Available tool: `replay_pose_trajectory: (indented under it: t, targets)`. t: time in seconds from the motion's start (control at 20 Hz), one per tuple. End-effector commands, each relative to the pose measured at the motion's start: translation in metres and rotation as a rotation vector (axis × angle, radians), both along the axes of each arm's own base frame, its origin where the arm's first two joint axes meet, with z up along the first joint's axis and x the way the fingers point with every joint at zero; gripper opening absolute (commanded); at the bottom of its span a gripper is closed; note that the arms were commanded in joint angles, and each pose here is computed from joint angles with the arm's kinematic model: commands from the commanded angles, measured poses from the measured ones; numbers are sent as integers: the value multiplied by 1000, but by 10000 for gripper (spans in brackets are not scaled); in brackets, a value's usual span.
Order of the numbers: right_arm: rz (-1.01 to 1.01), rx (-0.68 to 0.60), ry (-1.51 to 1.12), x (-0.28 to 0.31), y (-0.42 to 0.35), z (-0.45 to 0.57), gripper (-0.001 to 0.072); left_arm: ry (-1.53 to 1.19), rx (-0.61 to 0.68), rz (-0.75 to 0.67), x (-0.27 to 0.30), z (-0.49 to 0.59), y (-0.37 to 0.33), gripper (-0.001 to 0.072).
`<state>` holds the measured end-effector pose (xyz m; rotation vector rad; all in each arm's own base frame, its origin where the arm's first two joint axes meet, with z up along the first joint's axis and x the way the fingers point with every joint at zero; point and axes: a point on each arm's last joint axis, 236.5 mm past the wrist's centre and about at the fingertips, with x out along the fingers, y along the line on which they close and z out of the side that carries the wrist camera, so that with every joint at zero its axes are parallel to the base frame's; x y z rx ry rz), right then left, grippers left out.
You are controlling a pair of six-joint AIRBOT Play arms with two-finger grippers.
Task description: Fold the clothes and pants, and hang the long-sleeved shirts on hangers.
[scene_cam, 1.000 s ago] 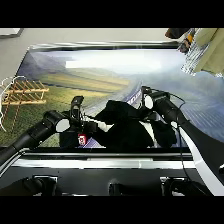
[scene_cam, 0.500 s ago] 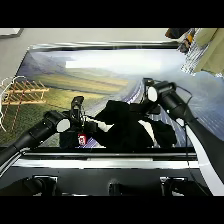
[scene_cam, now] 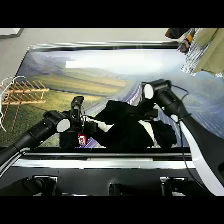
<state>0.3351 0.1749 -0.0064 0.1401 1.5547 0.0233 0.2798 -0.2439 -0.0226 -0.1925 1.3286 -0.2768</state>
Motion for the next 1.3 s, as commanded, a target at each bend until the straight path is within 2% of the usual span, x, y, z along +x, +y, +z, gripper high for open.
replay_pose_trajectory:
  t: [0.0, 0.15, 0.25, 0.3, 0.5, 0.9, 1.1, 1.25]
  targets:
    - [36, -9, 44, -4, 18, -26, 514, -1, 0, 0, 0, 0, 0, 347]
    - [56, -70, 68, -7, 15, -41, 509, 5, 3, 0, 0, -2, 0, 347]
    - [66, -123, 92, -12, 3, -43, 396, 9, 6, 0, 0, -4, 0, 347]
    - [71, -150, 101, -14, -4, -42, 376, 10, 7, 0, 0, -4, 0, 347]
    - [111, -183, 112, -20, -14, -33, 59, 10, 7, 0, 0, -5, 0, 348]
    - [98, -120, -12, -40, -17, 44, 51, 38, 26, -5, -7, -7, 4, 347]
    - [158, -165, -43, -75, -6, 58, 51, 117, 77, -16, -25, -12, 15, 347]
    - [159, -234, -15, -113, 0, 23, 50, 129, 74, -15, -28, -12, 15, 347]
